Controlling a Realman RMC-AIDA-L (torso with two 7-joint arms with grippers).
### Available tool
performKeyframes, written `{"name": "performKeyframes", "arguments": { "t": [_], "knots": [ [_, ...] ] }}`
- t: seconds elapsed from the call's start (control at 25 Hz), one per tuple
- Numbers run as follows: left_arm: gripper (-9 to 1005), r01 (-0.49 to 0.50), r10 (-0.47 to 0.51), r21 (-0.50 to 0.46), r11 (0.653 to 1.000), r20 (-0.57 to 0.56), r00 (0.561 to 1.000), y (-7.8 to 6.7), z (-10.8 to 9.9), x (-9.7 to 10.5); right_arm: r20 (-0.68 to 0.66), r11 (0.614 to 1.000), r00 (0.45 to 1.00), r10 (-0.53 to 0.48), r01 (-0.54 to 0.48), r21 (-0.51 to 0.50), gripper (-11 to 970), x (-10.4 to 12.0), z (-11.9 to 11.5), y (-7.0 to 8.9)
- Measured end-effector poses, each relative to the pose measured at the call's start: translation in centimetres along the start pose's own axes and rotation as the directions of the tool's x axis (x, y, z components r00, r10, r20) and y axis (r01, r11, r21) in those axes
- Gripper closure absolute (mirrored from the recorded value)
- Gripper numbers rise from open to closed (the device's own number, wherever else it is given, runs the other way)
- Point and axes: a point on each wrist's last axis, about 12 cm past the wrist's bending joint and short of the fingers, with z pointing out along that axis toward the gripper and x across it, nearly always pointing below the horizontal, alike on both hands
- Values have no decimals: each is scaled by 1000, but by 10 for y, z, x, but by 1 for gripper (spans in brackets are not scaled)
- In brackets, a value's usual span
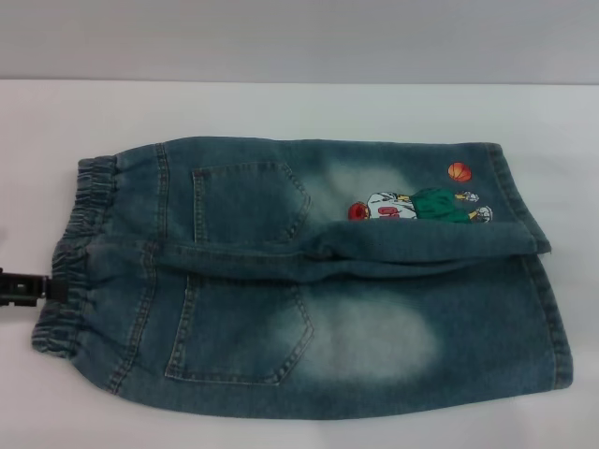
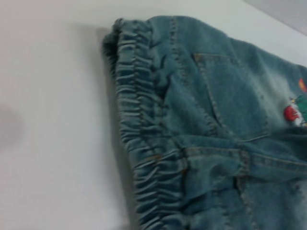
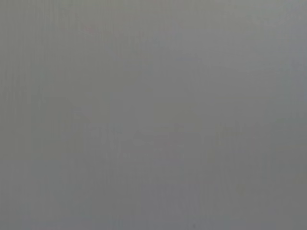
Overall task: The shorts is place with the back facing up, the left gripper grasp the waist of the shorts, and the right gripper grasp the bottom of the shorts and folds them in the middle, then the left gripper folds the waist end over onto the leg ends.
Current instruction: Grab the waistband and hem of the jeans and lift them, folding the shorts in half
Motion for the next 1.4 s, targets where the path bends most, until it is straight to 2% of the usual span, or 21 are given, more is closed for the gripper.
{"name": "performKeyframes", "arguments": {
  "t": [0.08,0.32,0.84,1.4],
  "knots": [
    [302,-10,10,37,999,5,1000,-5,-2,-4,0,1000,1000,0,0,0,425,0,0,0],
    [228,-18,19,60,998,-18,1000,-11,-1,-8,-1,1000,1000,0,0,-4,426,0,0,1],
    [229,19,-18,16,1000,-59,998,-2,-1,6,0,1000,1000,-2,2,-20,425,1,-2,3],
    [231,22,-23,-18,1000,-67,997,2,4,8,-7,999,1000,-3,2,-37,426,1,0,6]
  ]
}}
